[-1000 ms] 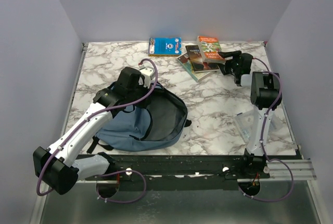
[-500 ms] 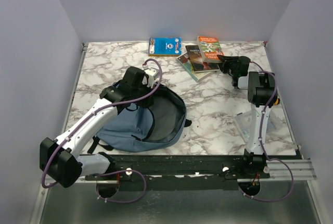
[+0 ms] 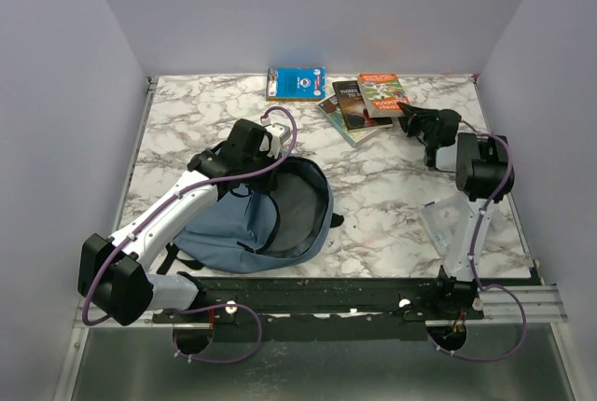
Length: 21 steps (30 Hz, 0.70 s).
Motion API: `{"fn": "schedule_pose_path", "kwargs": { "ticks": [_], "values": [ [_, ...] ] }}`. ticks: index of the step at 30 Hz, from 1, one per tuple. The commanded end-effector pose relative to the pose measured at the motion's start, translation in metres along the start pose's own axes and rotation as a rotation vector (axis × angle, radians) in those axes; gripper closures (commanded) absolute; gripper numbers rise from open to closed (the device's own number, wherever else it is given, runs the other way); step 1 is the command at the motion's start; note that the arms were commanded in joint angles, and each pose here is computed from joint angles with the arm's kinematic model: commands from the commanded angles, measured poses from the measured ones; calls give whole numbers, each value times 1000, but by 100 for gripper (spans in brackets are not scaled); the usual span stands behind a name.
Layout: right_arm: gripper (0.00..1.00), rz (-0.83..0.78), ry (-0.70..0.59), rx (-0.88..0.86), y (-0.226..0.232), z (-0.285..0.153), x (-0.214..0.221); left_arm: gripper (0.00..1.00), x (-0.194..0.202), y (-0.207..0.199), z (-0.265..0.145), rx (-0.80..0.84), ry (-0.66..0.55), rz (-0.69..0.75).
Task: Pack the student bag
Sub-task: Pick up the book from the center of the board, then place the book in the student bag.
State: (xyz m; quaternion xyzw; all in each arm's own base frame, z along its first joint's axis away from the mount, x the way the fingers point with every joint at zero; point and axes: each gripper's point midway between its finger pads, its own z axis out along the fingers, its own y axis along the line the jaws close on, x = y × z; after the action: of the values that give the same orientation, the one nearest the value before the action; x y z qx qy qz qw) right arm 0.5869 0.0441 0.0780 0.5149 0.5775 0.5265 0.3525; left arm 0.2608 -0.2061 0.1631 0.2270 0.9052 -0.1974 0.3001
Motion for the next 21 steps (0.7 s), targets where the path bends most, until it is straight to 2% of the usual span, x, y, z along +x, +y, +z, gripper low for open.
{"fn": "schedule_pose_path", "kwargs": {
  "ticks": [1,6,9,15,21],
  "values": [
    [100,-82,46,-249,102,-58,-1,100,-13,-9,-6,43,-58,15],
    [100,-196,119,-283,132,-116,5,100,-10,-13,-6,68,-42,6],
    [99,-283,230,-273,137,-141,32,100,-9,-14,-6,67,-34,2],
    [99,-421,438,-203,126,-196,83,100,-10,-16,-8,71,-39,1],
    [99,-570,541,-121,110,-257,128,100,-12,-14,-11,59,-53,-5]
  ]
}}
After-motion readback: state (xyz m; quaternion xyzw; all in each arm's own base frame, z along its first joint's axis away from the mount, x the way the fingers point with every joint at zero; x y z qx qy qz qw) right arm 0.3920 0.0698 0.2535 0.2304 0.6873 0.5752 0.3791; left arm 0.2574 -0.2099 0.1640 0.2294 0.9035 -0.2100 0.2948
